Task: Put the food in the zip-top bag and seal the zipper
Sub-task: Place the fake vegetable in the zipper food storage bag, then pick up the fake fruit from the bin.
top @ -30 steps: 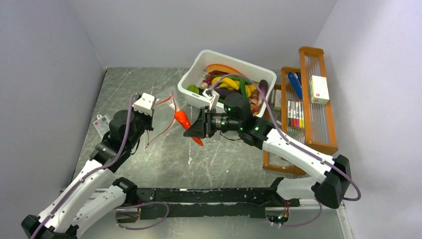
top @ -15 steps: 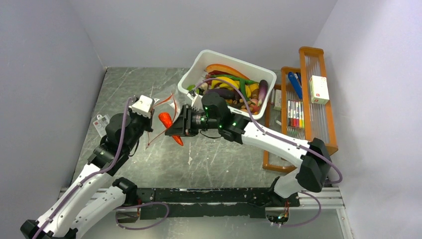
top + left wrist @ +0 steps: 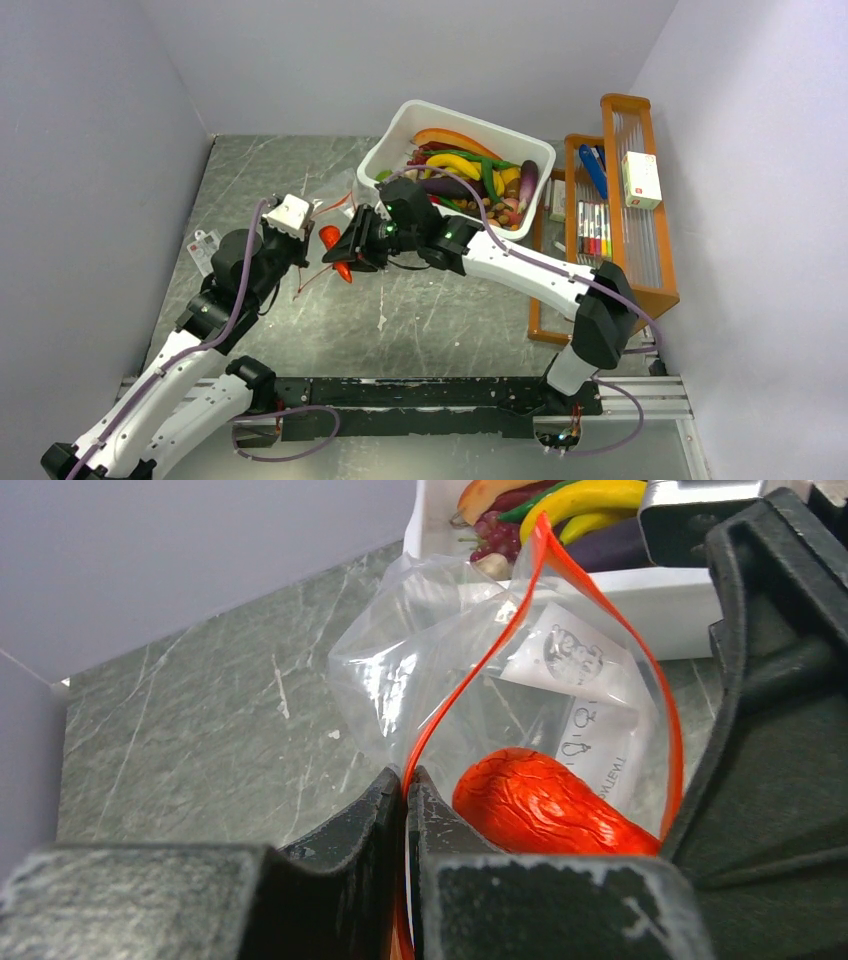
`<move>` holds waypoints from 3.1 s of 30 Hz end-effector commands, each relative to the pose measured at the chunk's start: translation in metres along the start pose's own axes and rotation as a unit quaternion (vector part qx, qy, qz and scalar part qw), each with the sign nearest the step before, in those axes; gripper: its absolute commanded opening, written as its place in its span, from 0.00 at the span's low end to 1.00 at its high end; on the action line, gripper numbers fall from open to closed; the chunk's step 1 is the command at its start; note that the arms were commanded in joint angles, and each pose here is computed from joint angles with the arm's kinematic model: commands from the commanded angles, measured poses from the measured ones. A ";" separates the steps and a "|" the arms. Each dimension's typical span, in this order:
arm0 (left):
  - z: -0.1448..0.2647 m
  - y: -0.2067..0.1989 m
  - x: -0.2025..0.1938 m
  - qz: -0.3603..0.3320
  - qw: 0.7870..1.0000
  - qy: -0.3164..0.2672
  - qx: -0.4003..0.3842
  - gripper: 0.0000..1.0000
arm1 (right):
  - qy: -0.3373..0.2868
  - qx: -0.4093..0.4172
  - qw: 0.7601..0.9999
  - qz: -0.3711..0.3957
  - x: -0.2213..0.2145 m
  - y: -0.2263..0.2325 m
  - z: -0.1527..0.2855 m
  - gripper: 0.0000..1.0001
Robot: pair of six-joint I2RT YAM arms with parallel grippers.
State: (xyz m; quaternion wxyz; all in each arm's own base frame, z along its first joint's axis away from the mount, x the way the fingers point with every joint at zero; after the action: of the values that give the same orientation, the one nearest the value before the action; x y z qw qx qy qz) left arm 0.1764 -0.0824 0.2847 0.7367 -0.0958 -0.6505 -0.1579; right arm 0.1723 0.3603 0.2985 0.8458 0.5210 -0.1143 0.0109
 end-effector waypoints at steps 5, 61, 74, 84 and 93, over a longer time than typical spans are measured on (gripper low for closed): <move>-0.003 -0.005 0.003 -0.005 0.999 -0.014 -0.030 0.07 | -0.021 -0.005 0.999 -0.044 0.011 0.012 -0.006 0.40; 0.003 -0.021 -0.016 0.035 0.991 0.064 -0.116 0.07 | -0.273 -0.385 0.767 0.434 0.178 -0.104 0.147 0.44; 0.005 -0.027 -0.013 0.037 0.986 0.052 -0.156 0.07 | -0.206 -0.387 0.805 0.399 0.272 -0.195 0.113 0.49; 0.009 -0.028 -0.012 0.037 0.984 0.047 -0.167 0.07 | -0.149 -0.433 0.767 0.448 0.301 -0.233 0.090 0.47; 0.009 -0.027 -0.013 0.033 0.985 0.050 -0.163 0.07 | -0.110 -0.425 0.772 0.459 0.316 -0.249 0.070 0.49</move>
State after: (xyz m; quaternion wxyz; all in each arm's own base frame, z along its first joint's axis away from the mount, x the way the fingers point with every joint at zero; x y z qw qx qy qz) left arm 0.1566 -0.1016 0.2682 0.7597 -0.2226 -0.5643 -0.2344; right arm 0.4917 0.1506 0.1769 0.8581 -0.0007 -0.4367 0.2700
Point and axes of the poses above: each gripper's point midway between its finger pads, its own z axis back along the fingers, its own y axis along the line the jaws close on, x = y × z, the point moved 10 cm from there along z, back along the fingers, and after that the axes turned 5 degrees about z, right-handed, at the moved point
